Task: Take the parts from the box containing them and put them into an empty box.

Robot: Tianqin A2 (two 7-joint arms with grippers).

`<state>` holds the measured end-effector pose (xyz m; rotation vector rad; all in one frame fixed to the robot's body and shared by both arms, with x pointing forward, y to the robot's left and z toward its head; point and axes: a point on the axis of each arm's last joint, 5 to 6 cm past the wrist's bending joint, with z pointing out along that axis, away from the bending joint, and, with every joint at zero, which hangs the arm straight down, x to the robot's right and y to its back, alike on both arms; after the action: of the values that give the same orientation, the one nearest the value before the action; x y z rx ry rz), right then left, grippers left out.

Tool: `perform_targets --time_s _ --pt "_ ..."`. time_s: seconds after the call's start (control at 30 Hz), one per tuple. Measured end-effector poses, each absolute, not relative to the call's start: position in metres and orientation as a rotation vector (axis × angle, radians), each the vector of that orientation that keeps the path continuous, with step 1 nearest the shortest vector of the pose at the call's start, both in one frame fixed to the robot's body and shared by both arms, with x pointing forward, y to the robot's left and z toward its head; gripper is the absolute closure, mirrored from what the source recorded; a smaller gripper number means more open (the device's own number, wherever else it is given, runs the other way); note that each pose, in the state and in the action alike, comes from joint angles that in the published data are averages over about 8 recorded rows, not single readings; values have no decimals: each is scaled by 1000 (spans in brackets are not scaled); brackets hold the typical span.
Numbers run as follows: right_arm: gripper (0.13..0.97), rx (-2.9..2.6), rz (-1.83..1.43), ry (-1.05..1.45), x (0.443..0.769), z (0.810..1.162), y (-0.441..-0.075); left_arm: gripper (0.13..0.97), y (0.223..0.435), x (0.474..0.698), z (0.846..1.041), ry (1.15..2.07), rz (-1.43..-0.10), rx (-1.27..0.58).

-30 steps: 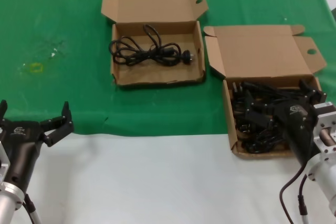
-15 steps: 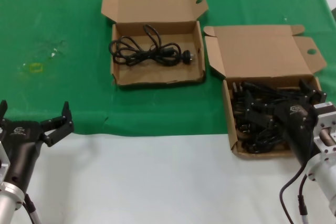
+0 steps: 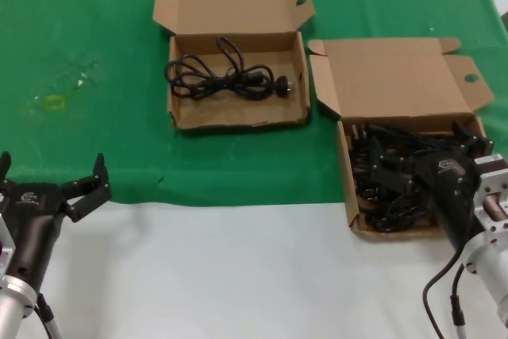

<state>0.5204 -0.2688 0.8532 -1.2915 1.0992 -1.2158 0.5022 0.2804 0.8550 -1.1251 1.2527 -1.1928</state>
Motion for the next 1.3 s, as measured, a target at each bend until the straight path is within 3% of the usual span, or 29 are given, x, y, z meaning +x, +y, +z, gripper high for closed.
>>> perform_targets --time_s 1.3 --pt "130 -1292 -1216 1099 520 853 -269 132 280 502 855 1253 -1193 -1125"
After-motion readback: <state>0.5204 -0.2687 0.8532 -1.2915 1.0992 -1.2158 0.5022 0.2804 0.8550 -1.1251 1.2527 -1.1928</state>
